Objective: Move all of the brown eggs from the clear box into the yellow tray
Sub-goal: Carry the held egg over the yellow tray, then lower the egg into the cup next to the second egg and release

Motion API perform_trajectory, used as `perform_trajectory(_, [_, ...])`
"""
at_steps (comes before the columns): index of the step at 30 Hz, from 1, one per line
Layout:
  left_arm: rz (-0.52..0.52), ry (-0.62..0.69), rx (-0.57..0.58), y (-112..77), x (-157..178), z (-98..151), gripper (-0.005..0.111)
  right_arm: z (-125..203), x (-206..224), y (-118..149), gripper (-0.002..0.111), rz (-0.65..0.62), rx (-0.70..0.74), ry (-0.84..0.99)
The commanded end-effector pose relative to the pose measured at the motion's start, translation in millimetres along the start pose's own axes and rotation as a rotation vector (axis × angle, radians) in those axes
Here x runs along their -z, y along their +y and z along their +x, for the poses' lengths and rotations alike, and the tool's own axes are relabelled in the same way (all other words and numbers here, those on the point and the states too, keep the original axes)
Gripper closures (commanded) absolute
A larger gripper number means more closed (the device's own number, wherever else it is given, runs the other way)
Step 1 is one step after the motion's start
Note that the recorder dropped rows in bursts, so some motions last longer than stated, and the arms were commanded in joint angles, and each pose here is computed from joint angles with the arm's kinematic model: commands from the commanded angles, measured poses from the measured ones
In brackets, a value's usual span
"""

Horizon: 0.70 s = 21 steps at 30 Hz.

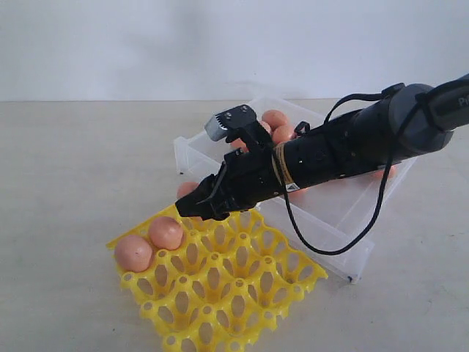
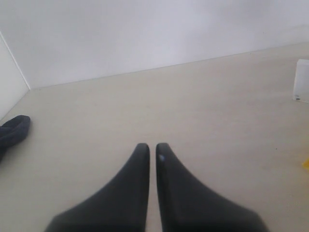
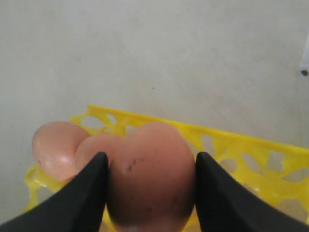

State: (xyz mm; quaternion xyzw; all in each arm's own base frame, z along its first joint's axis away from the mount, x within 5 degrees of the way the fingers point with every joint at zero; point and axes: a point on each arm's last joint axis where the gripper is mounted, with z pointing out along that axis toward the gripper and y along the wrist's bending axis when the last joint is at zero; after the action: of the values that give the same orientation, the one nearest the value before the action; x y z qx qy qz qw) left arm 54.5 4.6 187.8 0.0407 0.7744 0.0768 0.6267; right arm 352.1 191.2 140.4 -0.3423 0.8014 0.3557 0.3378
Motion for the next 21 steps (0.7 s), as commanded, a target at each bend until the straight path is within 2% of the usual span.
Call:
perform_trajectory(1, [-0.002,0.001,0.003,-0.1,-0.1,1.0,0.103,-3.8,0.4,-4.4,0.108,0.043,0.02,-0.034])
perform_trajectory(5, [-0.002,0.001,0.003,-0.1,-0.1,1.0,0.103,-6.4,0.6,-5.8,0.108,0.057,-0.02,-0.064])
perform_trajectory(14, [-0.002,0.001,0.003,-0.1,-0.1,1.0,0.103,-5.8,0.4,-8.5,0.108,0.085,-0.01,-0.061])
perform_trajectory(21, [-0.002,0.001,0.003,-0.1,-0.1,1.0,0.103,-7.2,-3.6,0.6,0.108,0.034,-0.003,-0.07])
